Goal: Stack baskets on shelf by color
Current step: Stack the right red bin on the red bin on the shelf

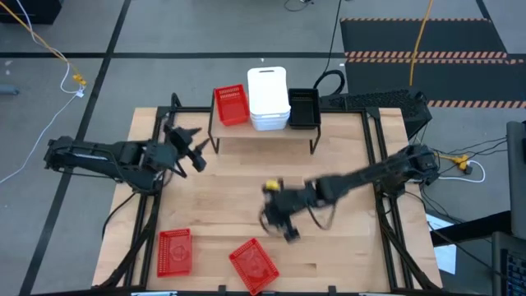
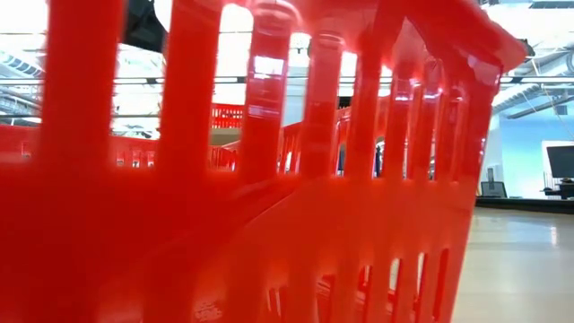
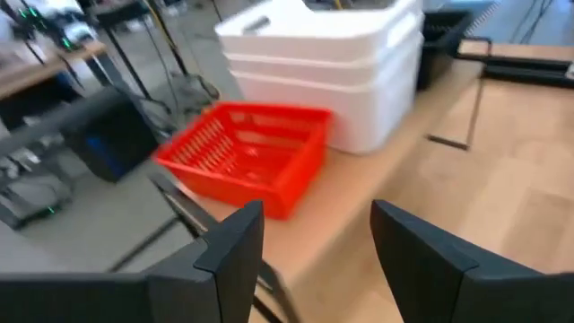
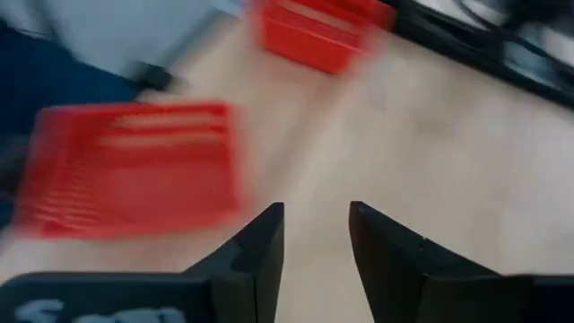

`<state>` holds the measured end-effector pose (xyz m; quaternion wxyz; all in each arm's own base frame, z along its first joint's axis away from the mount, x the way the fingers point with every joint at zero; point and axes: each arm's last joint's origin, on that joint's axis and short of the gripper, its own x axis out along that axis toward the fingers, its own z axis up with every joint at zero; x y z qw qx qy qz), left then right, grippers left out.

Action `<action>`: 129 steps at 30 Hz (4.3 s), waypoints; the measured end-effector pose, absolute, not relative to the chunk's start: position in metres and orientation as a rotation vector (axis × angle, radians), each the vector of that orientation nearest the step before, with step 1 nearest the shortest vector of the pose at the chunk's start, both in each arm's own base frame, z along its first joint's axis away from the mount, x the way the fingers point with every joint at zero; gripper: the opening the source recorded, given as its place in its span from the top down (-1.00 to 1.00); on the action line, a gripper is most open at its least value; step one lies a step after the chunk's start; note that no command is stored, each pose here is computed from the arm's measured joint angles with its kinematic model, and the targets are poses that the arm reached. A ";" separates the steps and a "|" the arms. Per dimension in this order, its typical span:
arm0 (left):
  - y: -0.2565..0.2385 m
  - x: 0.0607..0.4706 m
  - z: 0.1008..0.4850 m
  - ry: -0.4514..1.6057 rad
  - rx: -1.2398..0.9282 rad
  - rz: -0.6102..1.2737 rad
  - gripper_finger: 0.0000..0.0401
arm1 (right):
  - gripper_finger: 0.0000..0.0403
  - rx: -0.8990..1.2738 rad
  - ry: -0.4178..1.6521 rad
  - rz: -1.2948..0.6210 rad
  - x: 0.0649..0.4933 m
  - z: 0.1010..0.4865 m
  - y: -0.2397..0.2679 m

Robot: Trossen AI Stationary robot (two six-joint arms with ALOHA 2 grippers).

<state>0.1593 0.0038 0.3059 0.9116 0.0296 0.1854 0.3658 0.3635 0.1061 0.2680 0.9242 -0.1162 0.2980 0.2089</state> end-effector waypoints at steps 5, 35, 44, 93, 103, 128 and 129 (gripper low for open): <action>-0.016 0.183 0.291 0.400 -0.009 0.690 -0.03 | 0.38 -0.262 0.543 0.543 0.351 0.260 0.165; -0.153 0.195 0.274 0.153 -0.135 0.362 -0.03 | 0.24 -0.136 0.677 0.543 0.340 0.170 0.259; -0.144 0.196 0.279 0.159 -0.033 0.388 -0.03 | 0.41 -0.136 0.724 0.549 0.347 0.146 0.255; -0.063 0.204 0.315 0.299 0.687 0.471 -0.03 | 1.00 -0.827 0.338 -0.153 0.401 0.308 -0.009; -0.039 0.239 0.291 0.416 0.779 0.479 -0.03 | 0.99 -0.735 0.393 -0.168 0.399 0.302 -0.021; -0.041 0.244 0.298 0.530 0.782 0.408 0.96 | 0.90 -0.733 0.431 -0.097 0.397 0.297 0.001; -0.041 0.244 0.297 0.530 0.777 0.409 0.96 | 0.85 -0.713 0.438 -0.094 0.396 0.297 0.001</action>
